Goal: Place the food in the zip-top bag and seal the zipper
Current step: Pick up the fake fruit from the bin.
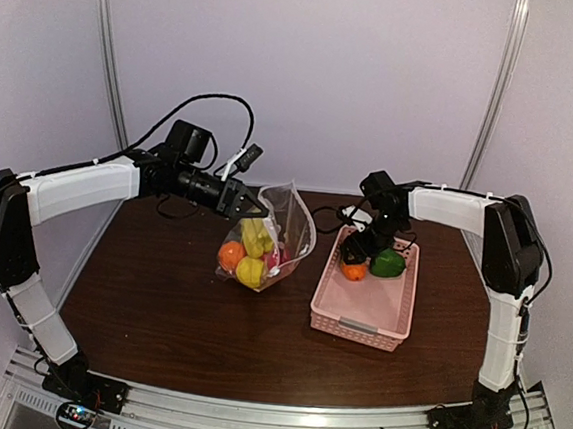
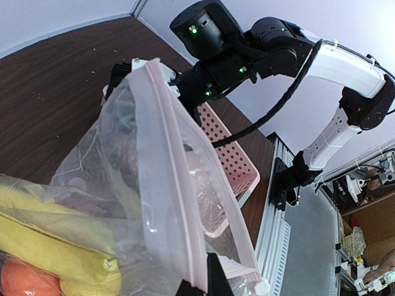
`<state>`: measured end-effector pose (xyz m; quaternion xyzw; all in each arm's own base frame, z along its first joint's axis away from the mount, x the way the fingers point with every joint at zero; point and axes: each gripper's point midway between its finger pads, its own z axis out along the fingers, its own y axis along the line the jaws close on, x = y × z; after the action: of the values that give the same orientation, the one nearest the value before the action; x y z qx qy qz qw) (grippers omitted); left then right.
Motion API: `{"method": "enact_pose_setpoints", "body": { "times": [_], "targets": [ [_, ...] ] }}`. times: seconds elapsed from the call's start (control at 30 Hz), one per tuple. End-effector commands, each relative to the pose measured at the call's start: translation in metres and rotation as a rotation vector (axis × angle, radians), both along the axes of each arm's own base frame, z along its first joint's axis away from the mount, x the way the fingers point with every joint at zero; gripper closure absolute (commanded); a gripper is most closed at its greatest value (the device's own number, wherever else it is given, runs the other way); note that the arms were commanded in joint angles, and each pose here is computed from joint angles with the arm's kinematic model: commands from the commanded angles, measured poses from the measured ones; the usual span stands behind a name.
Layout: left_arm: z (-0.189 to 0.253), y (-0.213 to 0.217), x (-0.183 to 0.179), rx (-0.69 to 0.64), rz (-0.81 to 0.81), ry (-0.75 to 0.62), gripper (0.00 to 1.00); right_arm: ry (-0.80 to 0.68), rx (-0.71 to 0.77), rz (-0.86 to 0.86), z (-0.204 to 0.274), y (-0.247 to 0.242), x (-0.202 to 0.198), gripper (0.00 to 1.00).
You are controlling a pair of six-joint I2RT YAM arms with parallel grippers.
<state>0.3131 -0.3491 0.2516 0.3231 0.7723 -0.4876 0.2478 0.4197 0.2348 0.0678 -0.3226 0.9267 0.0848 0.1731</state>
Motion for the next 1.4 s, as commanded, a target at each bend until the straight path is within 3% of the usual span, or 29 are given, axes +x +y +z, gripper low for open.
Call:
{"method": "enact_pose_setpoints", "body": {
  "times": [0.0,1.13,1.37],
  "targets": [
    [0.006,-0.001,0.008,-0.002,0.007,-0.037,1.0,-0.005,-0.062,-0.048,-0.009,-0.008,0.005,0.37],
    [0.001,-0.001,0.009,0.006,0.006,-0.03,1.0,0.089,0.019,-0.018,-0.018,0.01,-0.016,0.2],
    [-0.003,-0.001,0.01,0.012,0.006,-0.027,1.0,0.023,0.002,-0.063,0.006,0.001,-0.013,0.14]
  ]
}}
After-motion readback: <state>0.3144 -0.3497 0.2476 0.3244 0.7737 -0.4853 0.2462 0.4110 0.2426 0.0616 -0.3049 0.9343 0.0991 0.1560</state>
